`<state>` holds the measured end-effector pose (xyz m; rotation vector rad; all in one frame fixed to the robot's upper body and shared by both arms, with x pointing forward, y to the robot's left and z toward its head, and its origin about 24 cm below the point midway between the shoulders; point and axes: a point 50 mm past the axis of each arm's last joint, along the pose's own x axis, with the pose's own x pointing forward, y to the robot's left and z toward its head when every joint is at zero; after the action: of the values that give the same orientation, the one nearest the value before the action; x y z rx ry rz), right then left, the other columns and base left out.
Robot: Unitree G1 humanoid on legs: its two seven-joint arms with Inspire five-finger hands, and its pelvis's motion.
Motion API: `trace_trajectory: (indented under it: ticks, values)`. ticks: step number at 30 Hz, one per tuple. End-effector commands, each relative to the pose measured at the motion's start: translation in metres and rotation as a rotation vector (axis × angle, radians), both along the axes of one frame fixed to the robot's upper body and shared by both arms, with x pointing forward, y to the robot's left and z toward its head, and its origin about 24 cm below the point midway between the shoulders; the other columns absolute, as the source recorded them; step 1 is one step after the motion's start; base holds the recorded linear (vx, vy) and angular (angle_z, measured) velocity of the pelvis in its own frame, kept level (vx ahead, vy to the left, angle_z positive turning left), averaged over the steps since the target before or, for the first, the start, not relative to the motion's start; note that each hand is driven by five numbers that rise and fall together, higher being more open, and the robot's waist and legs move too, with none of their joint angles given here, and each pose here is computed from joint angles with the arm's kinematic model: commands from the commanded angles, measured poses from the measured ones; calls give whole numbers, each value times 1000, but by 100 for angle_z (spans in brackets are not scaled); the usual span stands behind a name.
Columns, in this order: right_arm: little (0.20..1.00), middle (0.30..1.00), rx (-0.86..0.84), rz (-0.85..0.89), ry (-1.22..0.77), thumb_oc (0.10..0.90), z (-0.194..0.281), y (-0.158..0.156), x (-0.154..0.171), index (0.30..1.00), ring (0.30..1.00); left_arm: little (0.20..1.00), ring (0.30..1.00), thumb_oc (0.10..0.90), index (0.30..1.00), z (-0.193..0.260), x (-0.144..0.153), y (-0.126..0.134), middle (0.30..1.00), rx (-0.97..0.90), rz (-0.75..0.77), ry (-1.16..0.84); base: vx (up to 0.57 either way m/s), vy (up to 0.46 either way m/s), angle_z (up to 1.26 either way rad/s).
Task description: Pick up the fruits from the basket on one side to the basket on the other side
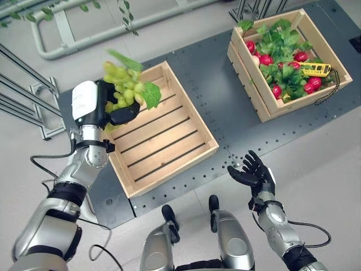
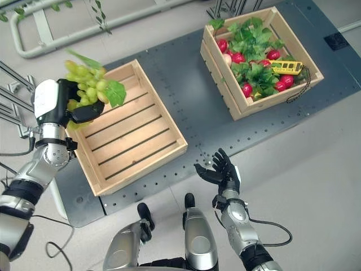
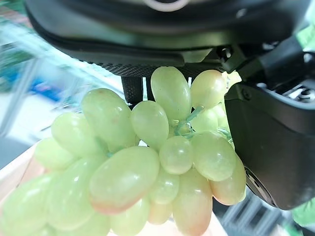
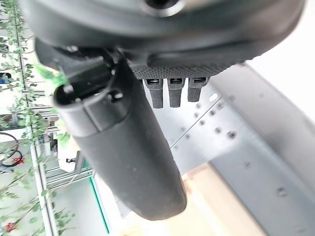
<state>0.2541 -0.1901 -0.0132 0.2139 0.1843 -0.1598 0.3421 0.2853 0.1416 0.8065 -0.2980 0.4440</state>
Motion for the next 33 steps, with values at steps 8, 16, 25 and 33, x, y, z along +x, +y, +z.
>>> trace_trajectory:
  ticks: [8,16,25,33]
  values:
    - [900,900,52,371,-227,800,36,38,7,900,900,300,300,400,300,14,8,-48,300,-768,-371,-115,59,-71,6]
    - [900,900,139,656,-300,800,74,64,28,900,900,300,300,400,300,24,12,-91,300,-948,-683,-59,-9,-90,6]
    - [900,900,218,847,-278,800,110,92,51,900,900,300,300,400,300,58,9,-122,300,-781,-1081,30,-28,-65,8]
    - [900,900,144,859,-305,800,137,108,71,900,900,300,300,400,300,82,11,-125,300,-628,-1225,90,30,-21,4]
